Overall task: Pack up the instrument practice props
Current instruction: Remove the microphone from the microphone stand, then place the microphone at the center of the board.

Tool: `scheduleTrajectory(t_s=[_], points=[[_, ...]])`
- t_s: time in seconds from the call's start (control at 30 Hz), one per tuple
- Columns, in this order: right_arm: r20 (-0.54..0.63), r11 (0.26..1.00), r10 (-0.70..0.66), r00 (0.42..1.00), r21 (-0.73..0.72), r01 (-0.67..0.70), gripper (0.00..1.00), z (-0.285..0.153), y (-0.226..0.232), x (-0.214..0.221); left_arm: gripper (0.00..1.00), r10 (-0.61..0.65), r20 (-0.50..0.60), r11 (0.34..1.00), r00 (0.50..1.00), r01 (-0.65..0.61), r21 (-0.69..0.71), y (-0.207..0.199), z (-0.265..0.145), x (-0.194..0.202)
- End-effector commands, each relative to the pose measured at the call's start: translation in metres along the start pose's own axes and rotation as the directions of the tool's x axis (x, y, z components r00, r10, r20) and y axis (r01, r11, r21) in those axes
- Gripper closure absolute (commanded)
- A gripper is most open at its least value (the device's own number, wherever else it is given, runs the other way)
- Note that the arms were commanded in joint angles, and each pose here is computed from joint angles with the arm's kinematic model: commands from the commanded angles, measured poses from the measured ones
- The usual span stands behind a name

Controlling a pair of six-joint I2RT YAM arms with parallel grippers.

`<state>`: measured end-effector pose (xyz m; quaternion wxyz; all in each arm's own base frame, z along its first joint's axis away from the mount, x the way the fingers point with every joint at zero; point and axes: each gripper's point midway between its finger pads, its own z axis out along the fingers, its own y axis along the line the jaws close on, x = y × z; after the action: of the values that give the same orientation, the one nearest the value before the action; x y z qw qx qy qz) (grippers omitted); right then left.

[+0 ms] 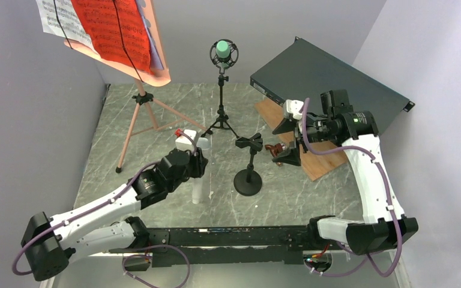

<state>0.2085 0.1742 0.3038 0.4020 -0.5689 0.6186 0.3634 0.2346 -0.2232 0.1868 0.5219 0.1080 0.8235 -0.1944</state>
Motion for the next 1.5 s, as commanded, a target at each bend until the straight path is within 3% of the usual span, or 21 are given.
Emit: scheduleTrajectory(t_s=[0.0,0.3,0.83,1.47], points=[[0.073,0.998,-0.06,0.995,0.017,0.059,0.0,-0.011,0.01,-0.01,1.0,-0.261,0.067,0.964,0.963,0.257,0.064,-0.006,0.017,-0.02],[0.105,0.997,-0.032,0.994,0.073,0.024,0.0,-0.02,0.011,0.004,1.0,-0.38,0.025,0.919,0.925,0.374,0.123,-0.002,0.065,-0.029],[0.14,0.994,-0.026,0.99,0.112,0.011,0.0,-0.03,0.013,0.005,1.0,-0.234,0.014,0.943,0.972,0.224,0.246,-0.042,0.141,-0.057],[0.151,0.994,-0.037,0.988,0.111,0.021,0.0,-0.031,0.016,0.003,0.98,-0.309,0.039,0.924,0.95,0.291,0.248,-0.06,0.236,-0.065]])
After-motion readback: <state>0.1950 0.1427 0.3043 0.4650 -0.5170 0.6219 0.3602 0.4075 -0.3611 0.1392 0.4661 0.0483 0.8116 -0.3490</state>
